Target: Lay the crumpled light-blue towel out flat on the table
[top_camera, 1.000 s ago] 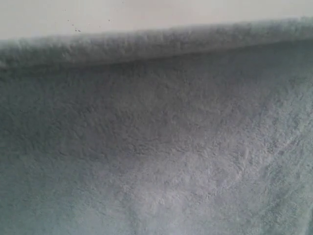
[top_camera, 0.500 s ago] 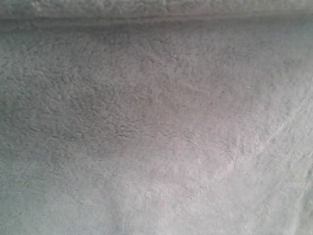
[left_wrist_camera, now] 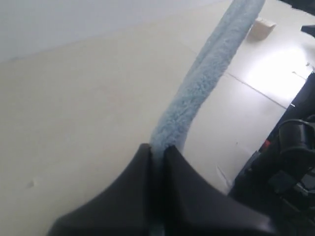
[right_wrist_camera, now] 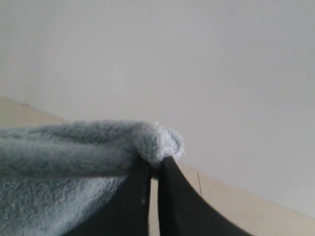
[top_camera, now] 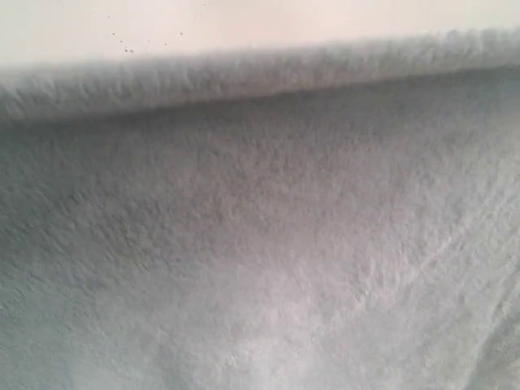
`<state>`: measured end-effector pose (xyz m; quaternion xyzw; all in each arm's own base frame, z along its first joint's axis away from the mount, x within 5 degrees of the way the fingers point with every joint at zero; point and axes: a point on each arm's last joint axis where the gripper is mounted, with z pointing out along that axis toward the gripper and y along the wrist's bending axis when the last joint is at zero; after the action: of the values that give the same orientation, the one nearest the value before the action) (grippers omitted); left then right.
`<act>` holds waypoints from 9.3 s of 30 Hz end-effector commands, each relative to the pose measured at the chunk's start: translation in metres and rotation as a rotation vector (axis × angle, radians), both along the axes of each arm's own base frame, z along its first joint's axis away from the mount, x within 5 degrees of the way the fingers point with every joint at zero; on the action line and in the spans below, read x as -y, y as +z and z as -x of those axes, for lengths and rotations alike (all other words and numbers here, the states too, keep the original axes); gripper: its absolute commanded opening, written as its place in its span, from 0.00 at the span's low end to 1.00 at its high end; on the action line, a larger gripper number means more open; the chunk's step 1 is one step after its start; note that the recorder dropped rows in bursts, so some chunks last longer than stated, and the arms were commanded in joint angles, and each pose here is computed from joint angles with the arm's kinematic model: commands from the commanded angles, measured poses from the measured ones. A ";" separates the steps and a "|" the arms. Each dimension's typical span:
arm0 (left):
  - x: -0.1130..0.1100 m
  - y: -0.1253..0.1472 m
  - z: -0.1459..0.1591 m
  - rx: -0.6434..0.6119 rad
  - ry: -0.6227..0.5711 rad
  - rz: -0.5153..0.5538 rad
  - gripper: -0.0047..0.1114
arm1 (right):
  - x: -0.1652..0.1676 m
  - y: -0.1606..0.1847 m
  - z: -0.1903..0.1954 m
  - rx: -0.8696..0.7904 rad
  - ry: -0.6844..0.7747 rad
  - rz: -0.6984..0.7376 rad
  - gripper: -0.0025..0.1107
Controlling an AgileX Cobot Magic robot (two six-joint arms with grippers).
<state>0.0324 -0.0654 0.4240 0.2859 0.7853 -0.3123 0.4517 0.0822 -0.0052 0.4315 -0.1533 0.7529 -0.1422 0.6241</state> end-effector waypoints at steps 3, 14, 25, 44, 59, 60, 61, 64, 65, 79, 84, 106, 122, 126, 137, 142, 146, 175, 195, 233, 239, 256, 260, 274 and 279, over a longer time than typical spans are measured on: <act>0.004 -0.049 -0.070 -0.193 0.093 -0.095 0.07 | -0.019 -0.023 -0.048 -0.140 -0.011 0.190 0.03; 0.019 -0.118 -0.197 -0.323 0.157 -0.179 0.07 | -0.063 -0.091 -0.173 -0.275 -0.073 0.395 0.03; 0.030 -0.164 -0.316 -0.225 0.290 -0.186 0.07 | -0.028 -0.178 -0.291 -0.437 -0.182 0.184 0.03; 0.045 -0.127 -0.242 -0.288 -0.048 -0.270 0.49 | -0.037 -0.202 -0.312 -0.482 -0.125 0.114 0.03; 0.111 -0.211 -0.212 -0.234 -0.278 -0.770 0.50 | -0.038 -0.202 -0.311 -0.488 -0.131 0.069 0.03; 0.112 -0.216 -0.213 -0.241 -0.283 -0.785 0.50 | -0.038 -0.203 -0.311 -0.489 -0.132 0.067 0.03; 0.114 -0.219 -0.213 -0.250 -0.289 -0.795 0.50 | -0.038 -0.202 -0.311 -0.487 -0.129 0.064 0.03; 0.118 -0.229 -0.213 -0.276 -0.304 -0.814 0.50 | -0.039 -0.203 -0.311 -0.487 -0.123 0.057 0.03; 0.118 -0.230 -0.212 -0.279 -0.308 -0.817 0.50 | -0.039 -0.203 -0.311 -0.487 -0.121 0.058 0.03; 0.124 -0.250 -0.219 -0.228 -0.300 -0.923 0.50 | -0.040 -0.202 -0.312 -0.482 -0.112 0.052 0.03; 0.126 -0.255 -0.222 -0.220 -0.288 -0.915 0.50 | -0.041 -0.202 -0.312 -0.478 -0.103 0.044 0.03; 0.130 -0.273 -0.238 -0.244 -0.183 -0.944 0.08 | -0.040 -0.202 -0.311 -0.481 -0.112 0.047 0.03; 0.072 -0.115 -0.200 0.034 0.191 -0.866 0.07 | -0.019 -0.120 -0.264 -0.386 -0.288 0.038 0.03; 0.034 -0.071 -0.168 0.123 0.334 -0.881 0.07 | -0.011 -0.081 -0.233 -0.321 -0.331 0.028 0.03; -0.056 -0.019 -0.060 0.192 0.584 -0.665 0.07 | 0.005 -0.010 -0.143 -0.166 -0.388 -0.139 0.03; -0.085 -0.021 -0.022 0.217 0.631 -0.579 0.07 | 0.010 0.010 -0.104 -0.108 -0.388 -0.196 0.03; -0.099 -0.022 0.006 0.247 0.610 -0.449 0.07 | 0.010 0.020 -0.072 -0.094 -0.324 -0.208 0.03; -0.013 -0.106 -0.119 0.064 0.468 -0.914 0.07 | -0.010 -0.125 -0.164 -0.397 -0.167 0.152 0.03; -0.030 -0.201 -0.364 -0.272 0.751 -0.811 0.07 | -0.041 -0.200 -0.380 -0.549 -0.167 0.205 0.03; -0.050 -0.211 -0.252 -0.458 0.765 -0.511 0.20 | 0.001 -0.263 -0.289 -0.944 -0.151 -0.023 0.03; -0.041 -0.213 -0.250 -0.484 0.665 -0.475 0.20 | 0.001 -0.276 -0.288 -0.929 -0.135 -0.035 0.03; -0.041 -0.213 -0.250 -0.485 0.665 -0.473 0.20 | 0.005 -0.352 -0.215 -1.351 -0.236 -0.034 0.03; -0.041 -0.213 -0.248 -0.498 0.662 -0.479 0.20 | 0.004 -0.360 -0.178 -1.392 -0.318 -0.109 0.03; -0.038 -0.215 -0.246 -0.545 0.649 -0.453 0.20 | 0.005 -0.227 -0.127 -0.889 -0.303 -0.218 0.03; -0.035 -0.211 -0.244 -0.533 0.613 -0.433 0.20 | 0.005 -0.192 -0.137 -0.736 -0.206 -0.125 0.03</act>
<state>0.2789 -0.0289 0.2094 0.0313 0.9718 -0.0463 0.2292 0.2095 -0.0098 0.2234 -0.0495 0.9580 -0.0798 0.2708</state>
